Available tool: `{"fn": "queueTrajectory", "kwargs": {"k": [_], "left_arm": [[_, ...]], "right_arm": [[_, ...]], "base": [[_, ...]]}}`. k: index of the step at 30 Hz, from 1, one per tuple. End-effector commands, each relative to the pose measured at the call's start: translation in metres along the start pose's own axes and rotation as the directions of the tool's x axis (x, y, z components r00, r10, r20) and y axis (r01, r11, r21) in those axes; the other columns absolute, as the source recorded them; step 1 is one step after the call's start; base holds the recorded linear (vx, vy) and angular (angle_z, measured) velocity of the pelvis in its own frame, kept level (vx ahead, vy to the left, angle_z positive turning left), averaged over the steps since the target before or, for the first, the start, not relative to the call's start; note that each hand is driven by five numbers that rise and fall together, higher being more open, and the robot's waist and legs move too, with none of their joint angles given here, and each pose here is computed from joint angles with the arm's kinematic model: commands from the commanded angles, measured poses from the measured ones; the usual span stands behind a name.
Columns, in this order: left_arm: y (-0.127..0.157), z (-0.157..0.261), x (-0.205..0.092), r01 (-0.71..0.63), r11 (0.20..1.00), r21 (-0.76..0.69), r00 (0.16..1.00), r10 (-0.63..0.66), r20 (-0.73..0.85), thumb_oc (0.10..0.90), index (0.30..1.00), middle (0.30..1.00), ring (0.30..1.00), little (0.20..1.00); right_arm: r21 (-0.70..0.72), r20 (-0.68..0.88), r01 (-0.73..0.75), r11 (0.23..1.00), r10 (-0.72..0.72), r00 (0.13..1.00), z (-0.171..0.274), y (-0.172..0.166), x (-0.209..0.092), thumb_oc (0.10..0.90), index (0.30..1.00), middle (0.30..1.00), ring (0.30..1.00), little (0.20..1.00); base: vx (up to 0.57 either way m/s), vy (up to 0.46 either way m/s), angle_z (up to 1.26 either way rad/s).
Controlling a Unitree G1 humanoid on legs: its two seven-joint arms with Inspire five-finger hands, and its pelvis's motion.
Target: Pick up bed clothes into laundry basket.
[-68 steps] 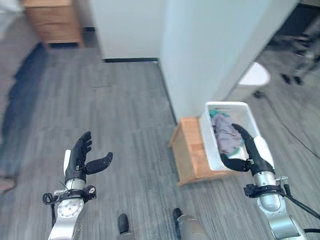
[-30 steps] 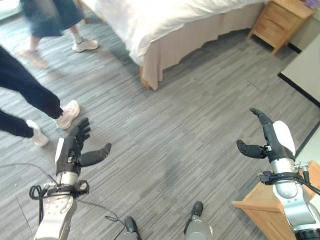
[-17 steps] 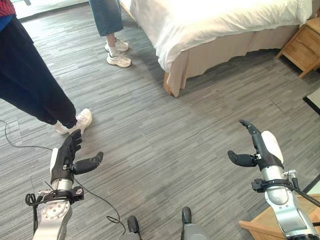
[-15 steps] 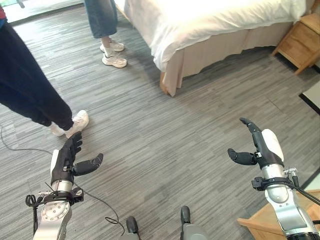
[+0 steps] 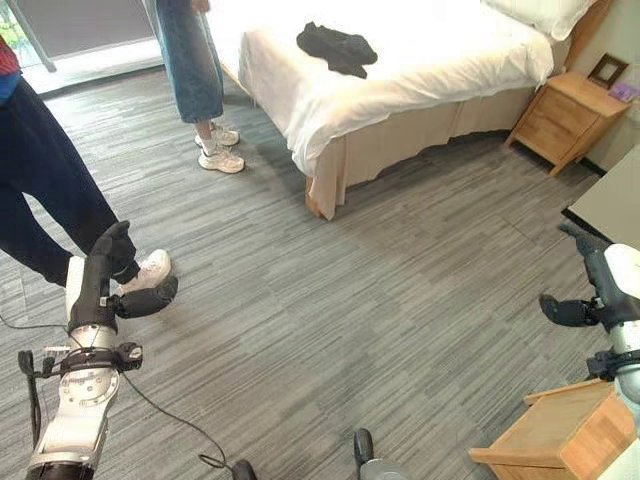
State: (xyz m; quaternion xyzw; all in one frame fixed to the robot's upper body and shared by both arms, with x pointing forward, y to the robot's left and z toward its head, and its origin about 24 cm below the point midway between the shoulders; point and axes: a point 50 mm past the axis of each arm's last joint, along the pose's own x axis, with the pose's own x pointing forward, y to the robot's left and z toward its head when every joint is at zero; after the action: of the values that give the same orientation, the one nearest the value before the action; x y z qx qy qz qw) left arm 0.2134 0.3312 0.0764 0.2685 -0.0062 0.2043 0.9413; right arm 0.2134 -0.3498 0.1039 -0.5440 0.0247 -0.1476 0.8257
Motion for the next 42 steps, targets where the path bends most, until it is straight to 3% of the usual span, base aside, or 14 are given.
{"fn": "queueTrajectory", "kwargs": {"k": [1,11,12,16,21,32,35,42], "left_arm": [[0.014,0.042,0.014,-0.048,0.998,0.041,0.973,0.038,0.23,0.8,0.9,0.9,0.9,0.9],[0.01,0.036,0.014,-0.055,0.997,-0.057,0.978,0.065,0.2,0.8,0.9,0.9,0.9,0.9],[-0.036,-0.03,-0.019,0.043,0.998,0.036,0.992,-0.038,-0.118,0.8,0.9,0.9,0.9,0.9],[-0.037,-0.032,-0.02,0.054,0.996,0.068,0.991,-0.045,-0.128,0.8,0.9,0.9,0.9,0.9],[-0.044,-0.014,-0.006,0.056,0.995,0.078,0.998,-0.052,-0.043,0.8,0.9,0.9,0.9,0.9],[-0.047,0.016,0.017,0.017,1.0,0.015,0.997,-0.018,0.081,0.8,0.9,0.9,0.9,0.9],[-0.053,0.015,0.011,0.017,0.999,-0.043,0.998,-0.014,0.063,0.8,0.9,0.9,0.9,0.9],[-0.055,0.005,-0.001,0.014,0.999,-0.029,1.0,-0.013,0.026,0.8,0.9,0.9,0.9,0.9]], "right_arm": [[-0.009,0.143,0.146,0.989,-0.143,0.979,0.027,-0.032,0.024,0.8,0.9,0.9,0.9,0.9],[-0.036,0.137,0.089,0.995,-0.083,0.987,0.024,-0.021,0.023,0.8,0.9,0.9,0.9,0.9],[0.253,-0.183,-0.004,0.967,0.052,0.982,-0.018,0.049,-0.024,0.8,0.9,0.9,0.9,0.9],[0.25,-0.182,-0.028,0.968,0.075,0.98,-0.019,0.054,-0.026,0.8,0.9,0.9,0.9,0.9],[0.245,-0.153,0.015,0.969,0.024,0.988,-0.011,0.05,-0.017,0.8,0.9,0.9,0.9,0.9],[0.144,0.084,0.11,0.983,-0.123,0.989,0.032,0.005,0.025,0.8,0.9,0.9,0.9,0.9],[0.153,0.146,0.156,0.976,-0.178,0.973,0.049,-0.007,0.032,0.8,0.9,0.9,0.9,0.9],[0.177,0.165,0.17,0.969,-0.2,0.966,0.054,-0.01,0.035,0.8,0.9,0.9,0.9,0.9]], "base": [[0.04,0.048,0.02],[0.04,-0.01,0.02],[0.0,-0.042,0.03],[-0.1,-0.124,0.03],[-0.09,-0.153,0.21],[0.0,-0.183,0.0],[0.2,-0.027,-0.13],[0.34,0.033,-0.11]]}}
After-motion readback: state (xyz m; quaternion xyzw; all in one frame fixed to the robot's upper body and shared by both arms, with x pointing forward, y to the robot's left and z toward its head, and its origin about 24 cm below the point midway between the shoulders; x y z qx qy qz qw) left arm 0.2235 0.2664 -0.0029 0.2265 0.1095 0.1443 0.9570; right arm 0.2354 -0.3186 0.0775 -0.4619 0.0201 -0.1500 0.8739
